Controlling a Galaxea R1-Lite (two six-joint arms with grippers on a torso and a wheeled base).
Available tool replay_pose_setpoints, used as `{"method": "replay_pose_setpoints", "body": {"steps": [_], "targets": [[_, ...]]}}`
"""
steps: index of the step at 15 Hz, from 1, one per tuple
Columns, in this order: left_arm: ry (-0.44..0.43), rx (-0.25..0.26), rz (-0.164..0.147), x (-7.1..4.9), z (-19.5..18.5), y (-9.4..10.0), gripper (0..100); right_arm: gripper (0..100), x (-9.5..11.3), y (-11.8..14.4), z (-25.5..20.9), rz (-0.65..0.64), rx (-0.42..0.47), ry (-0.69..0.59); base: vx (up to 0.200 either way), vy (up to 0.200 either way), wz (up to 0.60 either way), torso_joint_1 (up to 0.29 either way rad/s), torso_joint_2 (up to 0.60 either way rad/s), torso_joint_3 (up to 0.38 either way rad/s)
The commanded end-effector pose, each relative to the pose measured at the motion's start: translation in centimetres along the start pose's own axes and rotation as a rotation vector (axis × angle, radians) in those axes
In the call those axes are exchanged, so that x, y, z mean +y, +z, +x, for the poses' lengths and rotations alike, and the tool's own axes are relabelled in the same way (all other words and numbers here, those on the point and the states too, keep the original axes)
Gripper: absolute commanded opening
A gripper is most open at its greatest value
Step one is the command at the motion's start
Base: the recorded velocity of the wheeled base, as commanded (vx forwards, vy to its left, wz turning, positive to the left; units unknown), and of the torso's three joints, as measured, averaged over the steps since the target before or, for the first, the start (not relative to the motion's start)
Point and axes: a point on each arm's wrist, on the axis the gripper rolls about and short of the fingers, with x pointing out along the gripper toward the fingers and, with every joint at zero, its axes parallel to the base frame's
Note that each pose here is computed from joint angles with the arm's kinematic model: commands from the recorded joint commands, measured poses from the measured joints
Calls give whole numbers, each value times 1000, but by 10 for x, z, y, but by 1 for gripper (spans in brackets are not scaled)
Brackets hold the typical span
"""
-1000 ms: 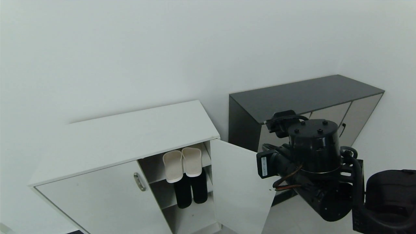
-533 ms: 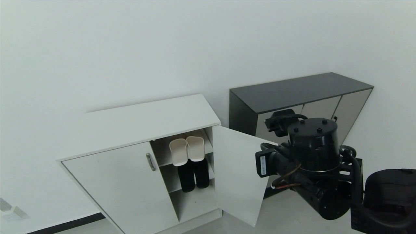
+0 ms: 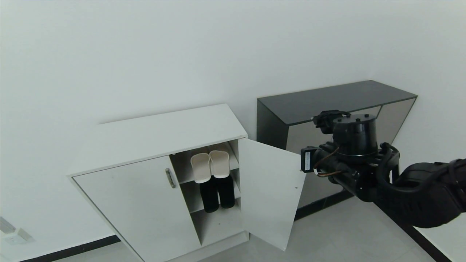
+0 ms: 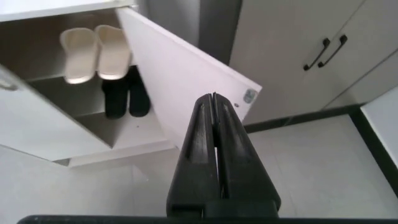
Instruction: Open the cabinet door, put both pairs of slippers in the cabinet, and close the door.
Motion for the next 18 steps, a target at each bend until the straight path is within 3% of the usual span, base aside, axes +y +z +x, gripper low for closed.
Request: {"method": "replay_pose_setpoints", "body": {"steps": [1,8,18], "targets": [[1,1,0,0,0,0,0,0,-16,-8,32,10,33,-57,0,0,0,0,0,0],[1,1,0,0,0,0,0,0,-43,-16,88,91,53,-115,0,0,0,0,0,0],[1,1,0,0,0,0,0,0,-50,-28,122,159,69,-105,0,0,0,0,0,0]]}}
